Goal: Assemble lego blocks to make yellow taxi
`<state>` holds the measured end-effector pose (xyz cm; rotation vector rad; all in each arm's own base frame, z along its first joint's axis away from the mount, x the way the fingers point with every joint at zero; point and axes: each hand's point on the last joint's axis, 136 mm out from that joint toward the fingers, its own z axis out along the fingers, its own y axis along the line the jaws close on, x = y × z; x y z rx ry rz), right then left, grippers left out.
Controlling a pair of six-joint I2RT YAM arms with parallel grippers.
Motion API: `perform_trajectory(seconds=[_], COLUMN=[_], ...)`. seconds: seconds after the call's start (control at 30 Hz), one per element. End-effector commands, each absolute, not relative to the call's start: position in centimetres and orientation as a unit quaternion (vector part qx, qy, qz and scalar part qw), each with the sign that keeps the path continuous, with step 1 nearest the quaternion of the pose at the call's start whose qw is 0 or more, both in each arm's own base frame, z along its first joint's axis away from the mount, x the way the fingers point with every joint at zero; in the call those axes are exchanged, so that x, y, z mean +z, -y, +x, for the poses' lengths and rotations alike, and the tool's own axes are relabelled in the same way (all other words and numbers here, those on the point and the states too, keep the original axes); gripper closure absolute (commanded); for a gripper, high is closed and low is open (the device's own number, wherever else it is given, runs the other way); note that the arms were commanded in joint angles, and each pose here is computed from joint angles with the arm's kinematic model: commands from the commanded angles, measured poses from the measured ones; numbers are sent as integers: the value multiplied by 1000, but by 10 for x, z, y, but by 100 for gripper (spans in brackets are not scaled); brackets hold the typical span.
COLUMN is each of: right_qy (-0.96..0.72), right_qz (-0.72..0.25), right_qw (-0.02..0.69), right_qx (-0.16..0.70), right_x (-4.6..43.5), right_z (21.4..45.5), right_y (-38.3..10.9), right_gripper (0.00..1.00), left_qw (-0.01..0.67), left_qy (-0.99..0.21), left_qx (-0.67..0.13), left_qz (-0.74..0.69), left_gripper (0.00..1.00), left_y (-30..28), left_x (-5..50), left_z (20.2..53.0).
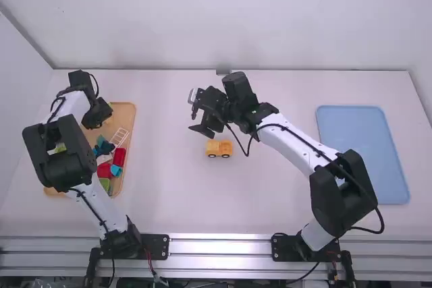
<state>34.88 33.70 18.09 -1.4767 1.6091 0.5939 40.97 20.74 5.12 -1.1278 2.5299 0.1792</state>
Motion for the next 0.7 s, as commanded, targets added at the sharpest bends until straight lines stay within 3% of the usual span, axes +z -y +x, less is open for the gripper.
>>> perform_trajectory(seconds=[0.0, 0.23, 0.3, 0.37, 0.4, 0.57, 0.67], right_qy=[-638, -639, -640, -640, -640, -643, -643], right_qz=[-587, -587, -587, -588, -588, -588, -588], right_qw=[439, 437, 436, 434, 433, 430, 430], right_qx=[236, 237, 236, 237, 237, 238, 238], right_x=[195, 194, 194, 193, 193, 191, 192], right_z=[354, 354, 353, 353, 352, 352, 352], right_y=[-339, -338, -338, -338, -338, -337, -337], right_gripper=[1, 1, 1, 1, 1, 1, 1], left_qw=[187, 213, 208, 192, 180, 160, 172], left_qy=[-899, -909, -910, -901, -890, -850, -846], left_qx=[61, 42, 45, 68, 92, 174, 167], left_qz=[-391, -357, -355, -383, -409, -470, -476], left_gripper=[59, 60, 69, 87, 88, 83, 73], left_y=[-203, -197, -197, -203, -209, -231, -231], left_x=[49, 34, 31, 28, 28, 32, 32], left_z=[413, 421, 418, 407, 397, 370, 375])
